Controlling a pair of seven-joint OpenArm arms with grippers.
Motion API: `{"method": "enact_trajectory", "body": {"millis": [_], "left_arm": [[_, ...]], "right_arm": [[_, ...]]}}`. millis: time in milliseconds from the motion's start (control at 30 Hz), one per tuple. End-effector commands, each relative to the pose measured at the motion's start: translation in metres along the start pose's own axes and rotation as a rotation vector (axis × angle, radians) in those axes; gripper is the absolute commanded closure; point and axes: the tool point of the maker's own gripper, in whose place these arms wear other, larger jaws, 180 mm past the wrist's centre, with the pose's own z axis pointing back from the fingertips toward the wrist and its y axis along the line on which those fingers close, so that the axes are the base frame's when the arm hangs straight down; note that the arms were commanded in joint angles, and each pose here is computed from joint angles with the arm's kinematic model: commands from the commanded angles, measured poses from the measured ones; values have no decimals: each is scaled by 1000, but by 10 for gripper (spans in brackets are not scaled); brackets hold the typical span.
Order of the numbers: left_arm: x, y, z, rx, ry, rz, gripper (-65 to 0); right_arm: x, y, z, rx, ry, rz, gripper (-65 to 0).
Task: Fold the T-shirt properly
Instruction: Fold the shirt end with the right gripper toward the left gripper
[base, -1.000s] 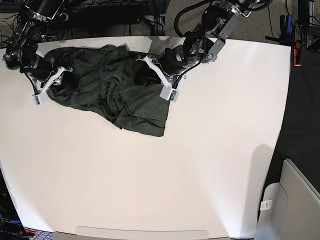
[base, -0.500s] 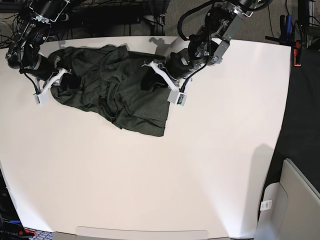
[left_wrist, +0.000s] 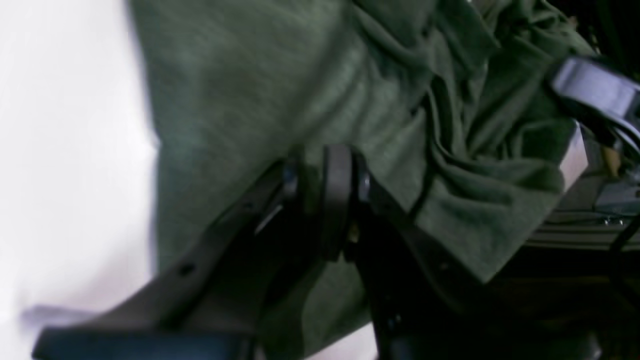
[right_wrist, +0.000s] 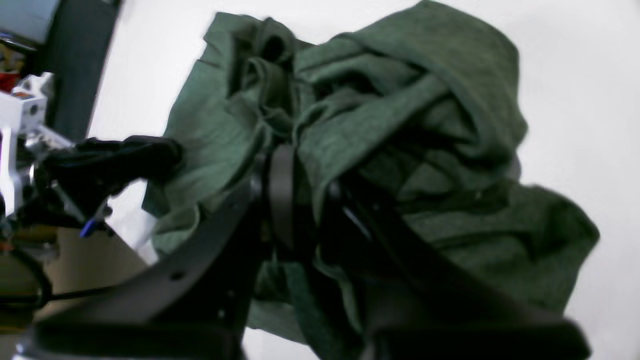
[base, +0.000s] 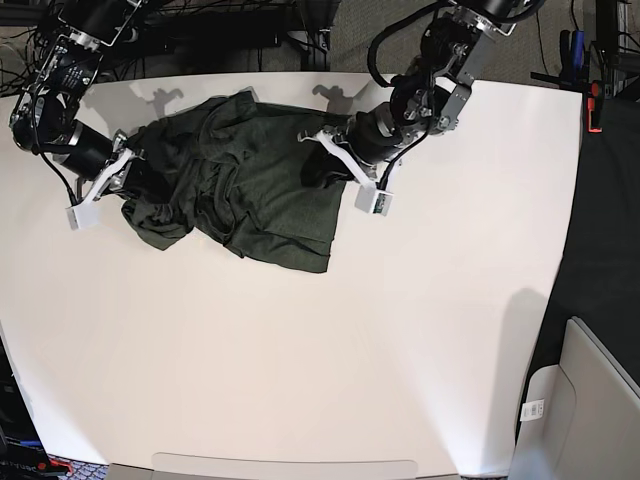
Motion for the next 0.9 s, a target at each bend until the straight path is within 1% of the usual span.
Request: {"method": "enact_trajectory", "body": {"millis": [0,200,367,567,633,733,867], "left_arm": [[14,-5,2,-19,-41,-7,-59],[3,16,3,33,-19,29,-59],[-13,30,0,64,21,50,-59],[-34,41,-1,94,63,81,-59],[-36,43,-2,99,66,85,-59],[-34,42,-1,96,62,82,-59],[-31,41,0,94,53,79,-59]], "right_arm": [[16,10,1,36,-39,37,-49],[14,51,-27,147,22,127,-49],[16,85,-51,245,21,140,-49],[30,123,-75,339,-12,159,-49],[30,134,-85,351,-1,172,-49],[27,159,-102,392,19,195,-49],[21,184,-125,449,58,184,-49]]}}
